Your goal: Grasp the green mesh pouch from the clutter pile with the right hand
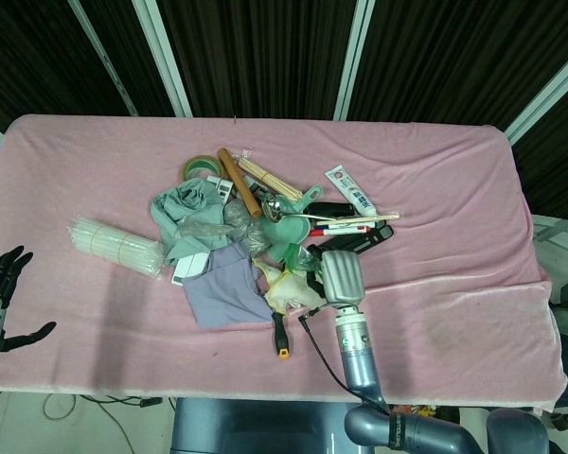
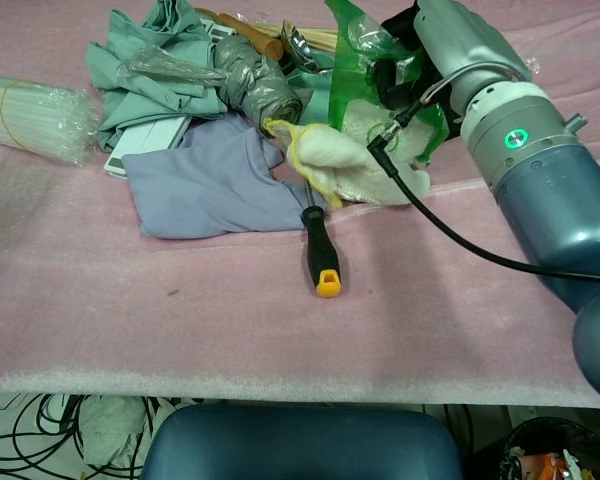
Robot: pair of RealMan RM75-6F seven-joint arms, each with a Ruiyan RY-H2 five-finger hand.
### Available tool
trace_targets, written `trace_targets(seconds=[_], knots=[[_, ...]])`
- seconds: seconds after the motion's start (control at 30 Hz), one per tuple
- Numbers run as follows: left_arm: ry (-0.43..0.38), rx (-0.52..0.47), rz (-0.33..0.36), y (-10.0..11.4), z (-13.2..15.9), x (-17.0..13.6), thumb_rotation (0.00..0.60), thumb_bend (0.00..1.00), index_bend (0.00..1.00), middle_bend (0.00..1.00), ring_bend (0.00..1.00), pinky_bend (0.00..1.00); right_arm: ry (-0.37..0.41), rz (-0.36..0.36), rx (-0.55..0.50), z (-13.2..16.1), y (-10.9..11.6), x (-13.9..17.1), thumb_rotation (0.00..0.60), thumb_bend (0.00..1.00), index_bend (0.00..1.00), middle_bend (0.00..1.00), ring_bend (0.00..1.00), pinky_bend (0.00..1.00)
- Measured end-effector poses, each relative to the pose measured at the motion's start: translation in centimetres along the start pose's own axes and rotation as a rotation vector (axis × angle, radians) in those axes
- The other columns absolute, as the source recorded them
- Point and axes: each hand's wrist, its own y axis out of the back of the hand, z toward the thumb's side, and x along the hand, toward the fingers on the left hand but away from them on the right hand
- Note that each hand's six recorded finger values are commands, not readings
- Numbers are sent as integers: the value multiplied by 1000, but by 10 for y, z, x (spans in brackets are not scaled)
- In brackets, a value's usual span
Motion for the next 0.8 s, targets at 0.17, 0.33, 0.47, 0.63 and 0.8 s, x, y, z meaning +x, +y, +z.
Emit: trace_targets(seconds=[0.17, 0.33, 0.47, 0.63, 0.8], knots=[[-1, 0, -1, 0, 0, 0, 600, 0, 0, 0, 0, 0, 35, -29, -17, 9, 15, -2, 600, 767, 751, 688, 660, 738], [-6, 2, 0, 0, 1, -1, 600, 0, 0, 0, 0, 0, 75, -65, -64, 23, 35, -3, 600, 767, 750, 687, 660, 738], [-10, 8, 1, 0, 2, -1, 600, 0, 0, 0, 0, 0, 113, -88, -120, 37, 53, 0, 600, 767, 751, 686, 659, 738], [-14, 19, 4, 0, 2, -2, 600, 0, 0, 0, 0, 0, 174, -92, -220, 60, 75, 16, 600, 767, 751, 685, 658, 738], [-15, 29, 7, -1, 3, -3, 600, 0, 0, 0, 0, 0, 245, -53, -322, 86, 89, 45, 600, 767, 751, 684, 657, 738]])
